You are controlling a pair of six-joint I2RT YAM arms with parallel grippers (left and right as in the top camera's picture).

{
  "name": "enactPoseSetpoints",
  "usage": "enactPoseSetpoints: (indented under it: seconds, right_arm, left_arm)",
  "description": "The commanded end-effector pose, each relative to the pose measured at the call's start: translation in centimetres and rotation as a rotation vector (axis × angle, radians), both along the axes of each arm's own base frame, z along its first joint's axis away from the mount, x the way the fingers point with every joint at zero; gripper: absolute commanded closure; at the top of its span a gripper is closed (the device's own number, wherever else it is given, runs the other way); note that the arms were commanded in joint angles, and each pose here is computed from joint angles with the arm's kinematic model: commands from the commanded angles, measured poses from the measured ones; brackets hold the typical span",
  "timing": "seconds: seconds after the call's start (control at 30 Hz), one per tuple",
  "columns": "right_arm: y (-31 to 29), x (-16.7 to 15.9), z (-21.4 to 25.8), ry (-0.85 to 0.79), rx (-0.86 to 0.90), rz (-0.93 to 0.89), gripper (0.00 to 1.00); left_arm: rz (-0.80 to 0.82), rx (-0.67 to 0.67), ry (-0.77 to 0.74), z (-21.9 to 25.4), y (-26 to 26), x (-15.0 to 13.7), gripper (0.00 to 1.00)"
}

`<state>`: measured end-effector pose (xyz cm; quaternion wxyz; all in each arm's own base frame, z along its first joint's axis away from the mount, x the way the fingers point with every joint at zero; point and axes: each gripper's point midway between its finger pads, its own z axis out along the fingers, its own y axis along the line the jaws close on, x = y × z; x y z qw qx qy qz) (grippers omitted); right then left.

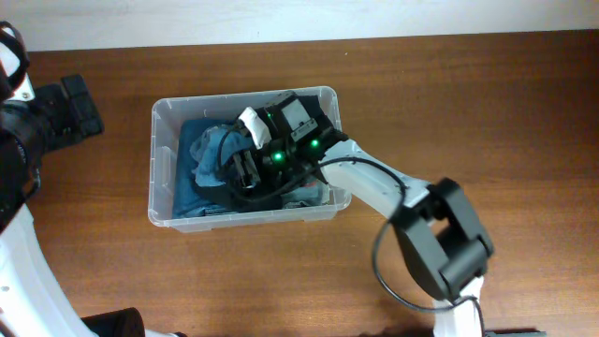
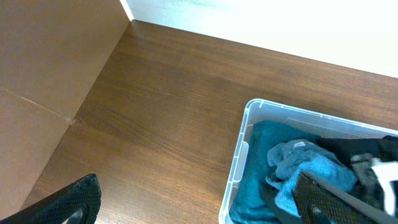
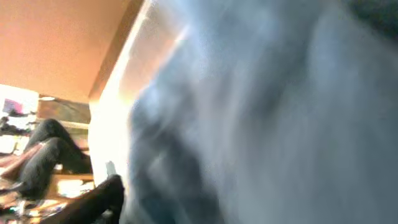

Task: Pack container
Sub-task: 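Carry the light-blue cloth into the bin with the right gripper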

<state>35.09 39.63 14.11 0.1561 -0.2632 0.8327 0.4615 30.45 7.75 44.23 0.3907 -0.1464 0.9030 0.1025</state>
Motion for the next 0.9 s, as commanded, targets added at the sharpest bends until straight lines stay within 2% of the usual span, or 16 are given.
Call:
enactPoseSetpoints:
  seconds: [0.0,0.03,0.2,0.33,0.37,0.4,0.43,0.47,0.6,0.67,0.73,0.87]
  right_arm:
    - [-1.9,0.2,9.4,-0.244,0.046,-0.059,0.14]
    - [-2.7,0.0,11.6,-0.306,0.043,-0.083,0.1]
    - [-6.0,-0.5,17.5,-0.448,0.023,-0.214,0.07]
    - [-6.6,-1.3,19.9,-0.501,0.055,-0.22,0.13]
    - [-6.5,-1.1,20.2,-0.511,0.064,-0.222,0.49]
    - [-6.4,-1.0,20.1,-0.513,0.067,-0.221,0.61]
    - [-6.1,-0.7,19.8,-0.513,0.068,-0.22,0.89]
    - [-5.6,-0.5,19.3,-0.503,0.068,-0.218,0.96]
    - [-3.0,0.9,14.6,-0.448,0.027,-0.185,0.96]
    - [-1.5,2.8,8.4,-0.375,-0.039,-0.17,0.96]
    - [-0.9,3.7,4.2,-0.324,-0.085,-0.162,0.96]
    - [0.4,2.3,-4.2,-0.157,-0.15,-0.072,0.96]
  left_arm:
    - [0.004,-0.004,-0.015,0.4,0.0,-0.4,0.01]
    - [0.004,-0.004,-0.015,0.4,0.0,-0.4,0.01]
    - [0.005,-0.004,-0.015,0.4,0.0,-0.4,0.01]
    - [0.004,-0.004,-0.015,0.4,0.0,-0.4,0.01]
    - [0.005,-0.004,-0.015,0.4,0.0,-0.4,0.01]
    - [0.005,-0.004,-0.015,0.4,0.0,-0.4,0.01]
    - [0.004,-0.004,-0.015,0.4,0.0,-0.4,0.01]
    - [0.005,-0.004,-0.015,0.4,0.0,-0.4,0.0]
    - [0.004,-0.004,-0.015,0.4,0.0,-0.4,0.01]
    - [0.005,-0.004,-0.015,0.4,0.0,-0.4,0.01]
    - [0.004,-0.004,-0.015,0.4,0.0,-0.4,0.01]
    - [0.005,-0.004,-0.015,0.4,0.0,-0.4,0.01]
